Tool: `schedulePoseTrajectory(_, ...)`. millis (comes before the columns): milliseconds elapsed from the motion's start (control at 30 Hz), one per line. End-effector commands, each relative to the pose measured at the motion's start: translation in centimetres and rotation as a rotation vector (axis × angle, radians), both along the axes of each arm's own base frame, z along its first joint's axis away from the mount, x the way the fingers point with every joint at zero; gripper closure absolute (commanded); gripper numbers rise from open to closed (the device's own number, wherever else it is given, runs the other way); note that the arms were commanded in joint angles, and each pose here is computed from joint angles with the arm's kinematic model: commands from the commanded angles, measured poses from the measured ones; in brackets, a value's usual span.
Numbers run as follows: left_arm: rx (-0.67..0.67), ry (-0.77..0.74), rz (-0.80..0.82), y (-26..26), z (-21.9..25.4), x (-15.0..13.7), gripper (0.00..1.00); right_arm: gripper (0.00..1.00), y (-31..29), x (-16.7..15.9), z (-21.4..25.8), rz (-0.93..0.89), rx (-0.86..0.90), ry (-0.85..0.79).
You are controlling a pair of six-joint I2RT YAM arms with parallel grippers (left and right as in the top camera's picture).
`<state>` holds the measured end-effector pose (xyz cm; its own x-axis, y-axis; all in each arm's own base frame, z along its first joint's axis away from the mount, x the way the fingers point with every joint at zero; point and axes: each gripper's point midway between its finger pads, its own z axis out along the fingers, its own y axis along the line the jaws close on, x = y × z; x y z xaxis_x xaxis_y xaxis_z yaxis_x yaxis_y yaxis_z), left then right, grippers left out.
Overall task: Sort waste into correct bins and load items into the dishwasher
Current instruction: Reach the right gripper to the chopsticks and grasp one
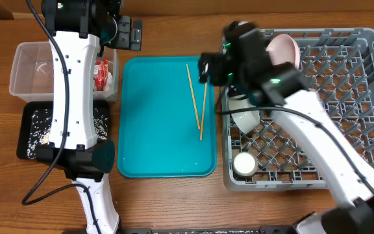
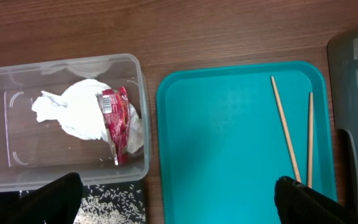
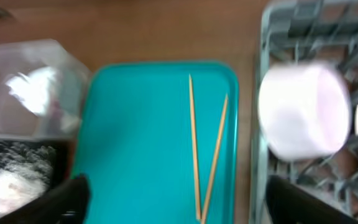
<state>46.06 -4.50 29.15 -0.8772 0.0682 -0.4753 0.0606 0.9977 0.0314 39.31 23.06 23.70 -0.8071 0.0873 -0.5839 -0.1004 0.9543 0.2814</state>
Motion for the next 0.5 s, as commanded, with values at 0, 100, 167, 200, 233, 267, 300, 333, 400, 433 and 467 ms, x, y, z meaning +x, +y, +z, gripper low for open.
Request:
schedulePoseTrajectory(0, -0.004, -0.03, 0.015, 0.1, 1.0, -0.1, 0.0, 0.2, 2.0, -0.1, -4.9, -0.043, -0.085, 0.079)
schedulePoseTrajectory(100, -0.004, -0.03, 0.015, 0.1, 1.0, -0.1, 0.0, 0.27, 3.9, -0.6, -9.7, -0.066, -0.144, 0.156)
schedulePoseTrajectory(167, -0.004, -0.03, 0.015, 0.1, 1.0, -0.1, 0.0, 0.3, 4.4, -0.9, -11.5, -0.081, -0.158, 0.185)
schedulePoseTrajectory(200, -0.004, -0.03, 0.015, 0.1, 1.0, -0.1, 0.0, 0.32, 4.9, -0.9, -13.0, -0.078, -0.173, 0.205)
schedulePoseTrajectory(233, -0.004, -0.03, 0.015, 0.1, 1.0, -0.1, 0.0, 0.32, 5.0, -0.9, -13.5, -0.076, -0.178, 0.211)
schedulePoseTrajectory(267, -0.004, -0.03, 0.015, 0.1, 1.0, -0.1, 0.0, 0.33, 5.3, -0.9, -14.8, -0.071, -0.191, 0.221)
schedulePoseTrajectory(300, -0.004, -0.03, 0.015, 0.1, 1.0, -0.1, 0.0, 0.34, 5.3, -0.5, -16.1, -0.079, -0.216, 0.226)
schedulePoseTrajectory(333, -0.004, -0.03, 0.015, 0.1, 1.0, -0.1, 0.0, 0.34, 5.1, -0.4, -17.2, -0.084, -0.237, 0.234)
schedulePoseTrajectory(400, -0.004, -0.03, 0.015, 0.1, 1.0, -0.1, 0.0, 0.36, 5.0, -0.3, -18.1, -0.085, -0.247, 0.245)
schedulePoseTrajectory(433, -0.004, -0.03, 0.015, 0.1, 1.0, -0.1, 0.0, 0.38, 5.0, -0.1, -18.4, -0.083, -0.248, 0.244)
schedulePoseTrajectory(467, -0.004, -0.03, 0.015, 0.1, 1.0, -0.1, 0.0, 0.41, 5.2, 0.1, -18.7, -0.07, -0.252, 0.238)
